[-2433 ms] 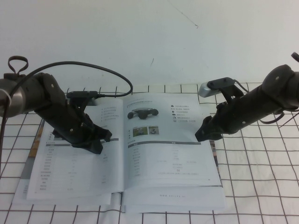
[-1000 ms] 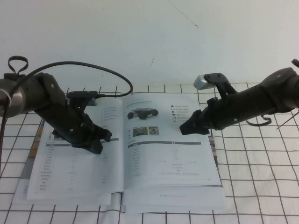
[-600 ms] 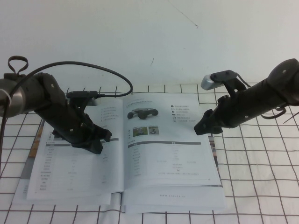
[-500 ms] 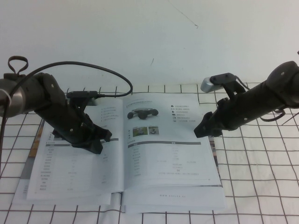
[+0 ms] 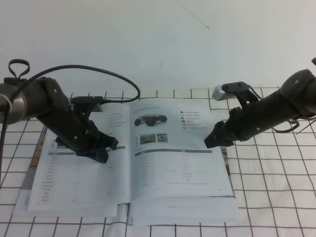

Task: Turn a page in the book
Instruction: Open the closed book

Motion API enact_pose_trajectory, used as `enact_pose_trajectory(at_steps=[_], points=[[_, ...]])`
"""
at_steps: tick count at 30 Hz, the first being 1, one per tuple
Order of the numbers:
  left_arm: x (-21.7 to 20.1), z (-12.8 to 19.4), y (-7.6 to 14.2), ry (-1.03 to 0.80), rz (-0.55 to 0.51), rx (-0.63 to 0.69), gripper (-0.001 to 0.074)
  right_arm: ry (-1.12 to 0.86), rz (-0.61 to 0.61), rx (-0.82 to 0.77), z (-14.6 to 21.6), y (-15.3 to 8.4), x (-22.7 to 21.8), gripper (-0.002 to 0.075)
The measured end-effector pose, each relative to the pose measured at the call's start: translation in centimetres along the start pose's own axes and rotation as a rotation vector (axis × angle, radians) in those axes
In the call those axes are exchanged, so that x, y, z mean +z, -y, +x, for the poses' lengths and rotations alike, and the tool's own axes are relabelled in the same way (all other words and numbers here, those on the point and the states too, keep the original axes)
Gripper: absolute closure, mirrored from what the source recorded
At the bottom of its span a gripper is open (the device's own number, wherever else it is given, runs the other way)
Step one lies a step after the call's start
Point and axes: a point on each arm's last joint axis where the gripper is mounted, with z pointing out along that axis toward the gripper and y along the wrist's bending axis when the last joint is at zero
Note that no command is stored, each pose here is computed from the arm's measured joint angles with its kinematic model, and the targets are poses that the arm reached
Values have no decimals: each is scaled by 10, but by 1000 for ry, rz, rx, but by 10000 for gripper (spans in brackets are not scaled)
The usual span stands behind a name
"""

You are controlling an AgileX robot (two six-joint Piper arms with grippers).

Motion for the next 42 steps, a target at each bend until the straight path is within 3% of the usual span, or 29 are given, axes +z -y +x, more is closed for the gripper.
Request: enact_pose_trajectory(at_steps=[9,20,42], points=[[0,0,0,0,0,0,738,33,-47,-10,-2,-5,9,359],[0,0,0,0,0,0,738,95,-182,-1,-7,-33,31,359],[0,0,0,0,0,0,738,244,-283,26,-19,-41,30,359]])
